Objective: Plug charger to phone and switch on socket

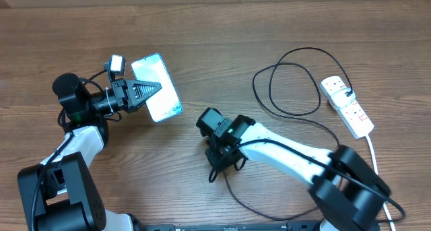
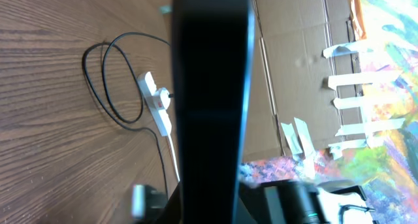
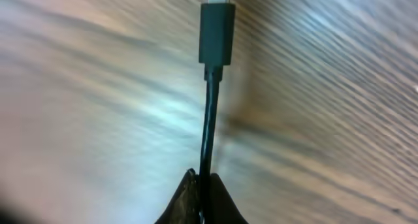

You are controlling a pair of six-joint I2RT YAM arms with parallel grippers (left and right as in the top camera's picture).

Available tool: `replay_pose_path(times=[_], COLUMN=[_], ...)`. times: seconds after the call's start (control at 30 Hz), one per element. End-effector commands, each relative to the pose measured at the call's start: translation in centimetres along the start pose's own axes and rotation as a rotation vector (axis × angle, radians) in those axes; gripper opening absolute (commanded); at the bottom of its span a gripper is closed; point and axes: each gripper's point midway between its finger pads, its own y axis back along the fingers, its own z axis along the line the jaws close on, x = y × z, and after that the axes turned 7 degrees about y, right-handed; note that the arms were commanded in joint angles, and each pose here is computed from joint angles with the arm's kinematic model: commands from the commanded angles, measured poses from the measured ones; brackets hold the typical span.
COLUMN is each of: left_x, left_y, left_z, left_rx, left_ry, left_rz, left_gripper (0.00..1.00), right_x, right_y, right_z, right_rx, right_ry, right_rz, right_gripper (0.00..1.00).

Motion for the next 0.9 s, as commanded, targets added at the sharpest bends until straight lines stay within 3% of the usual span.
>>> replay_pose_path(times=[0.0,0.2,0.3,0.63,0.87], left_x=[0.0,0.5,1.0,1.1,1.0], left_y=[0.1,-0.6,-1.5,-1.9,-1.9], left_z=[-0.8,-0.9,-1.0,-0.9,-0.9], left_rx=[0.010,0.013,0.016,0.008,0.006], left_ry=[-0.057,-0.031,-0.010,0.139,0.140], left_rz=[0.028,0.052,0.081,0.083,0.076], left_gripper=[0.04,0.04,0.04,0.04,0.04], right_x=[-1.9,-2.6,-3.3,-3.9,-4.5], right_y=[8.0,12.6,12.6,12.0,12.2], right_z=[5.5,7.1,8.3,8.3,8.5], right_rx=[-0.252,-0.330,-0.405,-0.409,-0.416], right_ry=[0.017,-0.030,-0.013,-0.026,-0.015], right_rz=[-0.179,-0.309,-0.318,-0.320,-0.346], right_gripper=[0.04,0.04,0.04,0.04,0.04])
